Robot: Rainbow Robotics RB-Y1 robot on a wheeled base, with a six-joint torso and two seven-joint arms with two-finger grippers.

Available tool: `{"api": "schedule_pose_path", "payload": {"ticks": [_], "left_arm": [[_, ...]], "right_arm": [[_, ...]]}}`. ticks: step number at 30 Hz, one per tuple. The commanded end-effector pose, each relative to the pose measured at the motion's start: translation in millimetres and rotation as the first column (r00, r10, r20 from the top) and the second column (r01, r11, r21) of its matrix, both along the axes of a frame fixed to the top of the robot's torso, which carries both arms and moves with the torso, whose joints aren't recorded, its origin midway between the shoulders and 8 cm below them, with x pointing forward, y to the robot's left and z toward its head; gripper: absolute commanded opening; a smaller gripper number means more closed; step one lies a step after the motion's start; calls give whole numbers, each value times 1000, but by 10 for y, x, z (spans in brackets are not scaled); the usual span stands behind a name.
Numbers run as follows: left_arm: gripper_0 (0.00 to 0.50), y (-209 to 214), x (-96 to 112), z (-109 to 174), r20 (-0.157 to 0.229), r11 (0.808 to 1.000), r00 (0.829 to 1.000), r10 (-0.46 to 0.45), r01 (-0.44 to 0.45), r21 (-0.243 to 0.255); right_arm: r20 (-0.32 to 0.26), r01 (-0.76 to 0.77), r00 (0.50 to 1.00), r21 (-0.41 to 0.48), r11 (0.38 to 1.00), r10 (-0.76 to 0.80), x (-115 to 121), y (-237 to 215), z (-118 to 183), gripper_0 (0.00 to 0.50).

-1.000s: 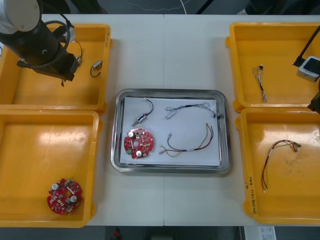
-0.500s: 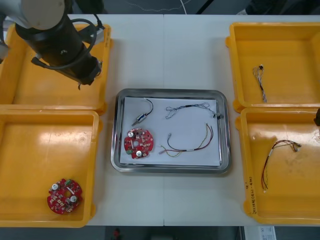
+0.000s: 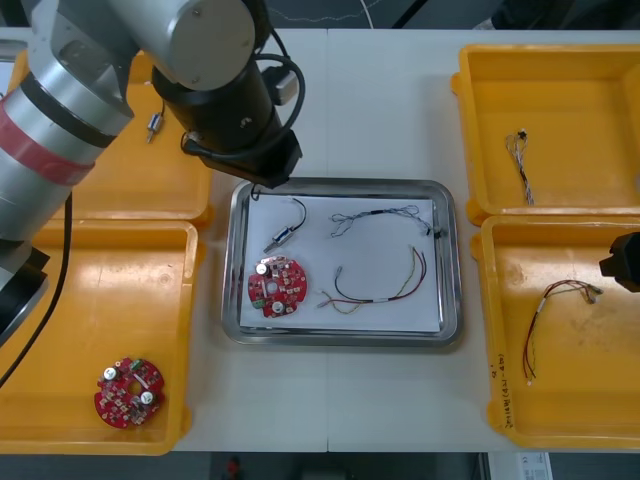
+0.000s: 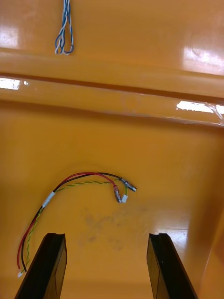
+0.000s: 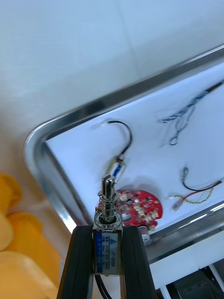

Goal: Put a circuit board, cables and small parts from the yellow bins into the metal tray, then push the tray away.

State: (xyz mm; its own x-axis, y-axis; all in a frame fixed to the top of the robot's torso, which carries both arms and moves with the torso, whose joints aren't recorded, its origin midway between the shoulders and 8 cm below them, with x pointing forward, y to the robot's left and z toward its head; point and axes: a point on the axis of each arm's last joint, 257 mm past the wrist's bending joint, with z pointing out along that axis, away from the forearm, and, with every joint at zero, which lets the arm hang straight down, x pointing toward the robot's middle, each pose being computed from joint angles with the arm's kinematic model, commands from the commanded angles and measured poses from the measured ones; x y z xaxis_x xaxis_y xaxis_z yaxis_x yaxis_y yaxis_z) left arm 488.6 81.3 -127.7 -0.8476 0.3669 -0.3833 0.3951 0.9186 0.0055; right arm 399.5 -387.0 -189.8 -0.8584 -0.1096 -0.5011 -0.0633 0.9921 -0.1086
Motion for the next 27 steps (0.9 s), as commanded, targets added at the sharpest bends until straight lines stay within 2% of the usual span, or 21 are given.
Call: {"api": "schedule_pose_path", "payload": {"ticks": [1,6,11,19,27], "left_arm": [[1,-541,-71,111,52,999,999,-7,10,-48],[3,-673,-112,-112,53,999,998,-29,30,-29],[0,-671,-81,-327,30,1000,999,-23,23,-14],[1,-723,29,-614,11,1000,1000,-6,6,-26],[2,-739,70,-873,8,1000,1000,-8,8,-16]], "right_arm": [[5,40,999,-17,999,-40,-110,-124,44,500],[-14,54,998,-5,999,-54,-183,-146,-31,500],[-18,61,998,7,998,-61,-201,-137,-52,500],[-20,68,998,16,998,-67,-211,-135,-59,500],[-20,76,997,20,997,-76,-216,-141,-62,500]]}}
